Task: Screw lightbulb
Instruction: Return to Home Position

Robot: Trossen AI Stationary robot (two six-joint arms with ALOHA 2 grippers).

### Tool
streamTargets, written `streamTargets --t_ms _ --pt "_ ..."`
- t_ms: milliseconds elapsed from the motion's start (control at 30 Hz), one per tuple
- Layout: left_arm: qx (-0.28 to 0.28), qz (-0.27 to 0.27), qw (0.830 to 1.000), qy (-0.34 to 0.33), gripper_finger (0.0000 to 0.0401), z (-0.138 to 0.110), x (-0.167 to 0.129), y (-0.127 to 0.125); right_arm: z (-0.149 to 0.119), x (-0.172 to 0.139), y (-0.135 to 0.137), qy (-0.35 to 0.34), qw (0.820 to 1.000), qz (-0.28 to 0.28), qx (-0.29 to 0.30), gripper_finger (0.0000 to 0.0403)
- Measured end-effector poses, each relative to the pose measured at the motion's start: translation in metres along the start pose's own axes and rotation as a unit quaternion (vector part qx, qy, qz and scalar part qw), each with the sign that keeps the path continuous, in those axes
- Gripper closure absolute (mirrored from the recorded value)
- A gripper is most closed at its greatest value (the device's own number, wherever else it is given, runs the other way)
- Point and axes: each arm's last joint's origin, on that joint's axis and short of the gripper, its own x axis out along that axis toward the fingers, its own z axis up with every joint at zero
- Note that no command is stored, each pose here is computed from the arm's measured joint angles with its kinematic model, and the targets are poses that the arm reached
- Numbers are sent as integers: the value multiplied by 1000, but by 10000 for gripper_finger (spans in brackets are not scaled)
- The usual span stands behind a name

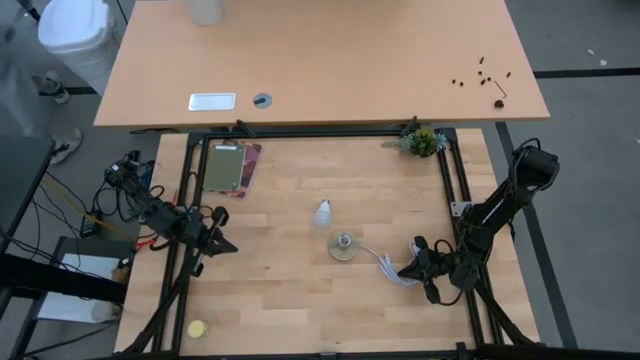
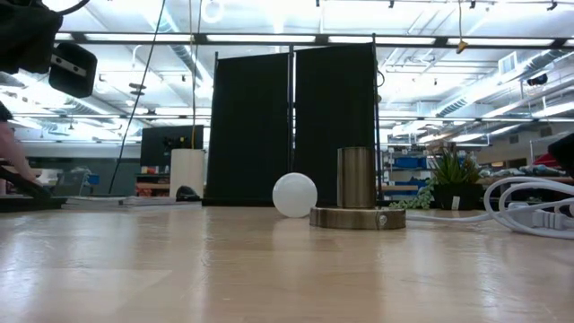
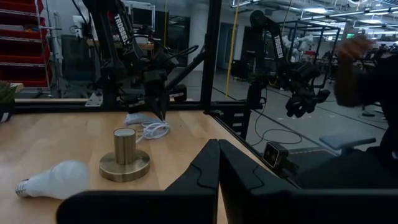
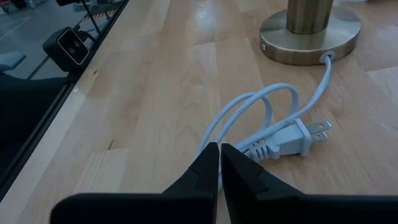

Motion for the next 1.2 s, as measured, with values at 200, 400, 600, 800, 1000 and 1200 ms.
streamTargets --t_ms 200,400,600,800,1000,1200 --pt "0 0 1000 0 389 0 0 0 0 0 0 0 1000 0 0 375" --pt "0 0 1000 0 389 0 0 0 0 0 0 0 1000 0 0 377" --pt "0 0 1000 0 389 0 0 0 2 -1 1 -4 1000 5 8 379" --pt "0 0 1000 0 389 0 0 0 21 -13 6 -38 997 50 44 379" --pt "0 0 1000 0 389 0 0 0 58 -34 14 -172 981 91 -17 378" --pt "0 0 1000 0 389 0 0 0 85 -55 14 -275 948 110 -115 380"
